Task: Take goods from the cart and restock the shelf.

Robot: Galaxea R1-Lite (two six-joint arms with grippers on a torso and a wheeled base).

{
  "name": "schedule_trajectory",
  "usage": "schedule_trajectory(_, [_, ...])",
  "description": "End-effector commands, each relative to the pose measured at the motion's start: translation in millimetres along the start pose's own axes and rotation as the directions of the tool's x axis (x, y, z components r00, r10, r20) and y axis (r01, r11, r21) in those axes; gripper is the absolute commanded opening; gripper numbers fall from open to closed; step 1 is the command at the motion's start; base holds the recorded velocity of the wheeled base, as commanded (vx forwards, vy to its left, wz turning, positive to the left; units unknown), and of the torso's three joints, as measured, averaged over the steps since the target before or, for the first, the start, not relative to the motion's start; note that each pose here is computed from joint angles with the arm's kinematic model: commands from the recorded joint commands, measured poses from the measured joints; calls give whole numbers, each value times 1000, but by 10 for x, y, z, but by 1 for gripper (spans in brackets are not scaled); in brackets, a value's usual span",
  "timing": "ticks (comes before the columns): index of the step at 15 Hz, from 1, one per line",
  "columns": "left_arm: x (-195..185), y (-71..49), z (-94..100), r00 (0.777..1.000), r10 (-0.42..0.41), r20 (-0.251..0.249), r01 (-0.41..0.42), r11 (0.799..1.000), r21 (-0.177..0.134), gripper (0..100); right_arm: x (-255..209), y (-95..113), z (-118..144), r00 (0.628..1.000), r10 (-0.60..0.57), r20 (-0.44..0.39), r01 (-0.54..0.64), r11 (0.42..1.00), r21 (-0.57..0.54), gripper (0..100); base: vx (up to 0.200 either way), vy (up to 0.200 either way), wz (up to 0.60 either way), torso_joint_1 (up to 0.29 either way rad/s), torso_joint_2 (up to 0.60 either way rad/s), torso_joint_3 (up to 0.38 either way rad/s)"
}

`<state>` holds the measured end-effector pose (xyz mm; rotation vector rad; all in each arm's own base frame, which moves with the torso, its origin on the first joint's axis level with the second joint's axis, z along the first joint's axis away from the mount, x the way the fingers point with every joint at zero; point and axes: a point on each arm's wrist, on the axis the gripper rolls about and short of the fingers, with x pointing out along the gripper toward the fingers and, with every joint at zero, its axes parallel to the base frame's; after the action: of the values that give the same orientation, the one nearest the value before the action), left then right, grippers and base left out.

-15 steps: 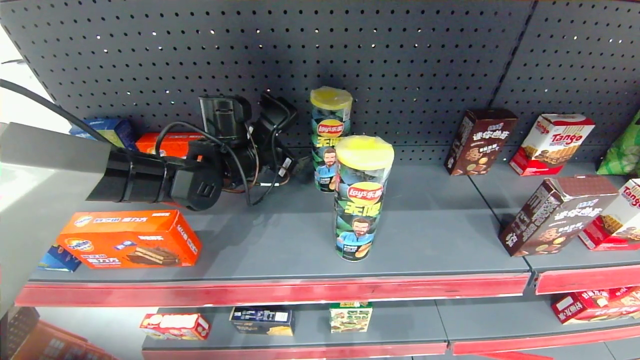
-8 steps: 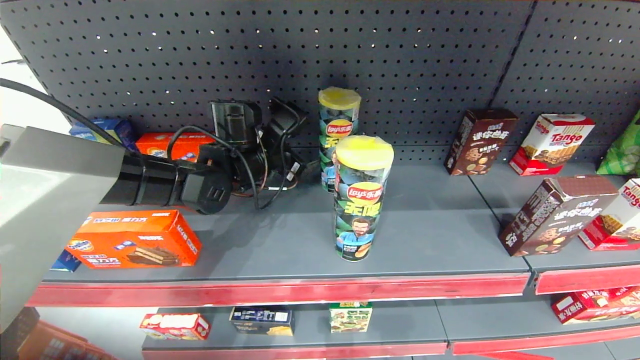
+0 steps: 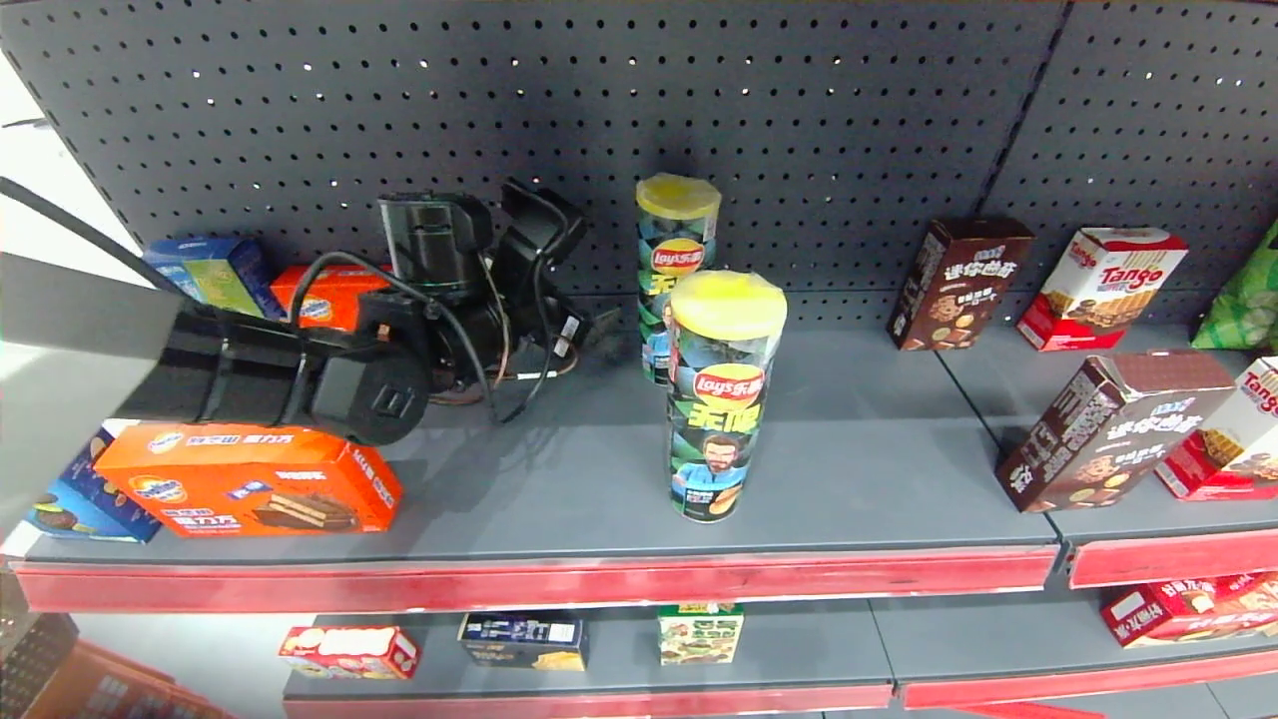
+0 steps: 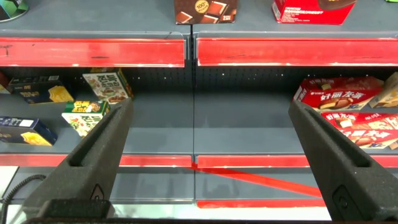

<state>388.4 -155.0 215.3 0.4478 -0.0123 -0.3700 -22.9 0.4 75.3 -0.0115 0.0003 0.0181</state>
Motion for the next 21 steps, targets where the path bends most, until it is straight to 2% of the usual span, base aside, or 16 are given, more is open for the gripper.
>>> schedule_trajectory(1, [-651, 33, 313, 994, 68, 90, -66, 998, -24, 100, 1, 0, 0, 1000, 0, -1, 0, 1000, -1, 100, 0, 0, 0, 0, 0, 0])
schedule_trajectory(2, [-985, -40, 376, 990, 94, 105, -88, 994, -60, 100, 1, 0, 0, 1000, 0, -1, 0, 1000, -1, 100, 0, 0, 0, 0, 0, 0])
schedule_trajectory(3, [-1277, -106, 408, 989, 111, 98, -101, 989, -104, 100, 1, 0, 0, 1000, 0, -1, 0, 1000, -1, 100, 0, 0, 0, 0, 0, 0])
schedule_trajectory(4, [-1493, -148, 394, 988, 129, 82, -118, 984, -133, 100, 1, 0, 0, 1000, 0, -1, 0, 1000, -1, 100, 0, 0, 0, 0, 0, 0])
schedule_trajectory(5, [-1640, -165, 285, 988, 144, 50, -135, 980, -149, 100, 0, 1, 2, 1000, 6, -3, -6, 1000, -4, 100, 0, 0, 0, 0, 0, 0])
schedule_trajectory(6, [-1766, -151, 220, 987, 154, 45, -146, 979, -146, 100, 0, 1, 3, 1000, 10, -1, -10, 1000, -5, 100, 0, 0, 0, 0, 0, 0])
schedule_trajectory(8, [-1839, -60, 224, 981, 189, 48, -180, 974, -140, 100, 0, 1, 3, 1000, 10, -1, -10, 1000, -1, 100, 0, 0, 0, 0, 0, 0])
schedule_trajectory(10, [-1890, -63, 206, 977, 209, 34, -204, 972, -113, 100, 1, 2, -1, 1000, 10, -3, -10, 1000, -5, 100, 0, 0, 0, 0, 0, 0])
schedule_trajectory(13, [-1809, -43, 255, 974, 221, 49, -214, 970, -118, 100, -1, 1, 9, 1000, 10, 2, -10, 998, 57, 100, 0, 0, 0, 0, 0, 0])
schedule_trajectory(16, [-1722, -36, 285, 973, 226, 52, -218, 968, -122, 100, -1, 1, 9, 1000, 13, 2, -13, 999, 48, 100, 0, 0, 0, 0, 0, 0])
schedule_trajectory(17, [-1732, -34, 268, 973, 225, 47, -218, 968, -125, 100, -55, 1, 267, 998, 12, 70, -16, 998, 61, 100, 0, 0, 0, 0, 0, 0])
schedule_trajectory(18, [-1738, -42, 251, 974, 222, 43, -215, 968, -126, 100, 2, -7, 947, 998, 12, 65, -20, 991, 133, 100, 0, 0, 0, 0, 0, 0])
schedule_trajectory(19, [-1739, -45, 245, 974, 221, 42, -214, 968, -131, 100, 152, -11, 1031, 999, 27, -24, -22, 986, 163, 100, 0, 0, 0, 0, 0, 0])
schedule_trajectory(20, [-1708, -47, 240, 974, 223, 46, -214, 965, -149, 100, 240, 1, 1321, 985, 173, 5, -173, 982, 81, 100, 0, 0, 0, 0, 0, 0])
schedule_trajectory(21, [-1683, -49, 242, 973, 225, 50, -215, 965, -150, 100, 334, 11, 1404, 979, 202, -19, -201, 979, 41, 100, 0, 0, 0, 0, 0, 0])
